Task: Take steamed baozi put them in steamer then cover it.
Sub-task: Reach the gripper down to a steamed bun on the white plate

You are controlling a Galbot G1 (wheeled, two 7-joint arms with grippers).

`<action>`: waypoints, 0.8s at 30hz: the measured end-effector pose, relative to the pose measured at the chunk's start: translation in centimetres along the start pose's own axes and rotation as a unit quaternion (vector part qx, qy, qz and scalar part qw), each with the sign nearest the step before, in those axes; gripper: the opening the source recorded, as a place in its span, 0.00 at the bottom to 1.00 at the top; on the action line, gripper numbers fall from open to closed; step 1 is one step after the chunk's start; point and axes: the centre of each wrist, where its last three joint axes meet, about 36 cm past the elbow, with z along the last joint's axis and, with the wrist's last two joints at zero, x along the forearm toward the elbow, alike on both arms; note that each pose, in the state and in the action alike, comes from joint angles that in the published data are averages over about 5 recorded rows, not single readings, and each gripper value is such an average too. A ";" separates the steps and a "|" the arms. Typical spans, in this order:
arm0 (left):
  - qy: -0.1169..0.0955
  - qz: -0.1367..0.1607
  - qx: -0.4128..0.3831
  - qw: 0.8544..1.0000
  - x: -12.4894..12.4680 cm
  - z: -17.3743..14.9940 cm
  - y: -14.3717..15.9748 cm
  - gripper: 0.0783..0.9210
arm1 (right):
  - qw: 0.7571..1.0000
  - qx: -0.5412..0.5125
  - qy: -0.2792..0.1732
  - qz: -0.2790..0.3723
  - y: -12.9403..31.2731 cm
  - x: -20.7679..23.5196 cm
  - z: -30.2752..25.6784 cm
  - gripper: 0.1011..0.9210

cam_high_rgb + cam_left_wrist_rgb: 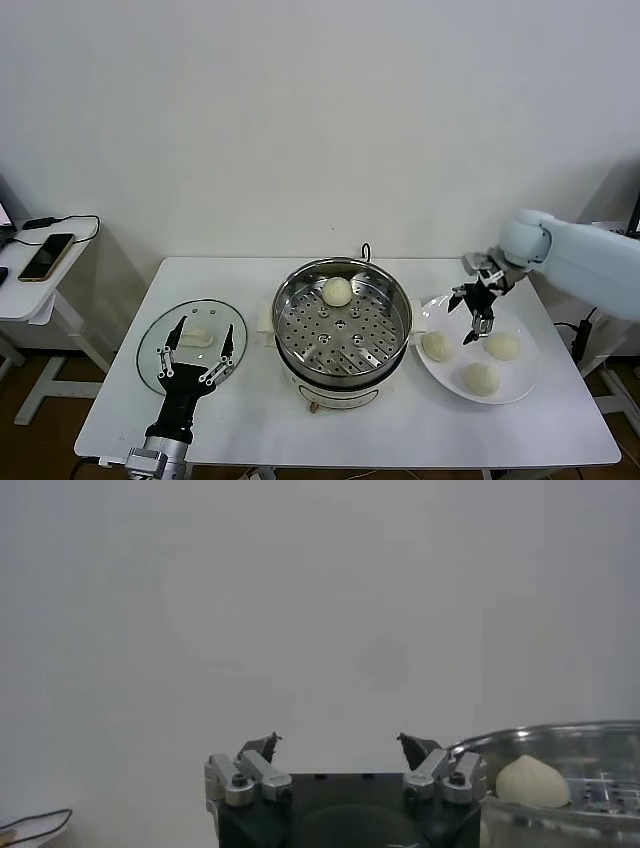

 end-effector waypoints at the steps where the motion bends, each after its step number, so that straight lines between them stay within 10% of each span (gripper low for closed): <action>1: 0.001 0.000 -0.001 1.000 0.0 0.0 0.0 0.88 | 1.000 -0.001 0.000 0.000 0.0 -0.5 0.0 0.88; 24: 0.002 -0.007 -0.006 1.000 -0.3 0.5 0.6 0.88 | 1.000 -0.005 -0.002 0.005 0.0 -5.7 -1.1 0.79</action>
